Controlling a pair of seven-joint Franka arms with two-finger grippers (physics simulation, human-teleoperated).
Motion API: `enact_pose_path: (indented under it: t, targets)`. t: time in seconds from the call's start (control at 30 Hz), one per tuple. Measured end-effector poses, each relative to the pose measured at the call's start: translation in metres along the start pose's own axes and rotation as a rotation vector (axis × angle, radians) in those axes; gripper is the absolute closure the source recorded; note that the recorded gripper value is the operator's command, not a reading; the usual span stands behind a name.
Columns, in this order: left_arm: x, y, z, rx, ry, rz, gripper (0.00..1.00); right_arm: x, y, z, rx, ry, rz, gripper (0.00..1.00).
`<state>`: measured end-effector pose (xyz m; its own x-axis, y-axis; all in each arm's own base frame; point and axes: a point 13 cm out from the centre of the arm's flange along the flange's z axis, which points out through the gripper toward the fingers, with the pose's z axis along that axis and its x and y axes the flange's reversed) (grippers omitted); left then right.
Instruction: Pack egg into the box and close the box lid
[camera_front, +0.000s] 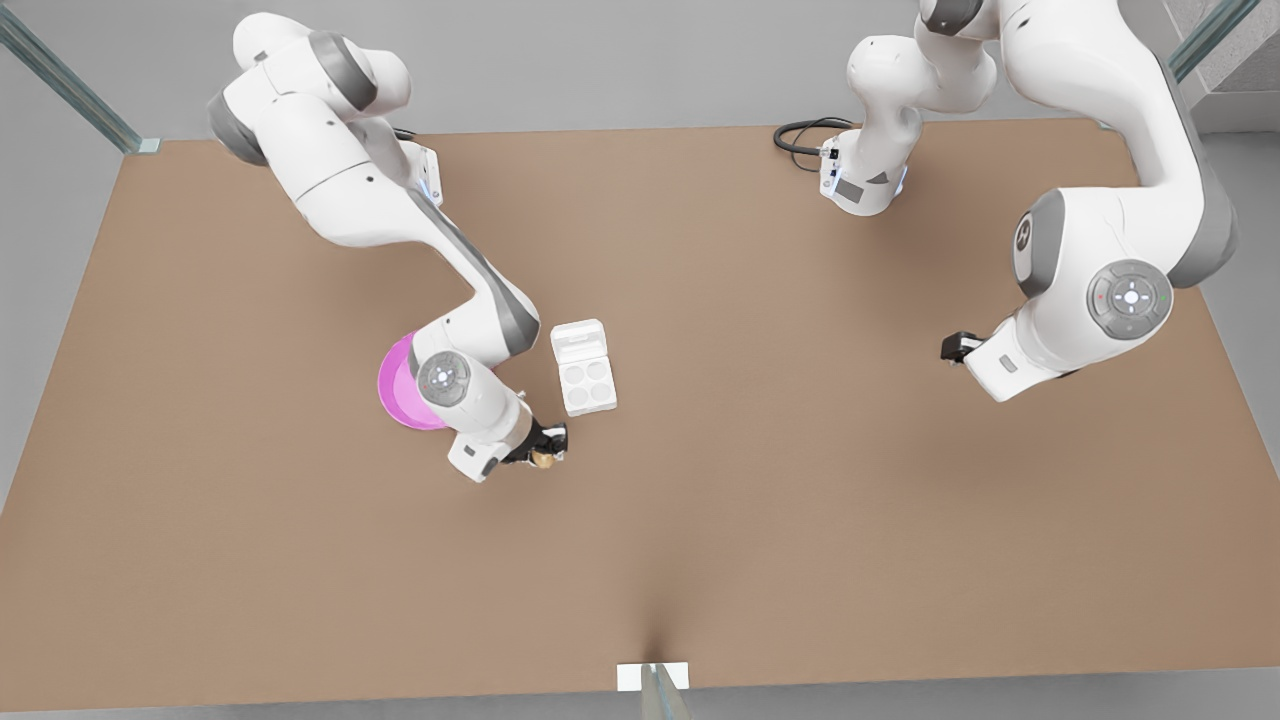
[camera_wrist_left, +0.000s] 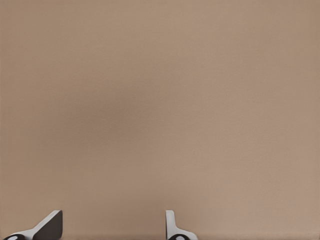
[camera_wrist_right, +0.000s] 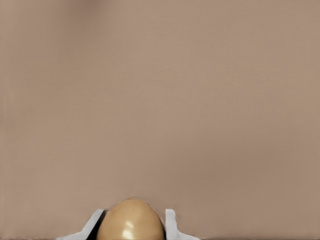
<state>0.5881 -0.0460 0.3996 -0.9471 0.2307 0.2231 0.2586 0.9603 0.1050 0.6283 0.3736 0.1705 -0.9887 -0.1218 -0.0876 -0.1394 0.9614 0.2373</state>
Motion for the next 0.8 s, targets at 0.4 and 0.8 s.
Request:
enact_pose_path:
  t: [0.4, 0.8]
  targets:
    - [0.121, -0.391, 0.050, -0.169, 0.294, 0.496, 0.79, 0.106, 0.021, 0.056, 0.075, 0.151, 0.072, 0.58]
    - [0.171, -0.453, 0.094, -0.133, 0.460, 0.293, 0.79, 0.147, 0.057, 0.071, 0.078, 0.141, 0.136, 0.32]
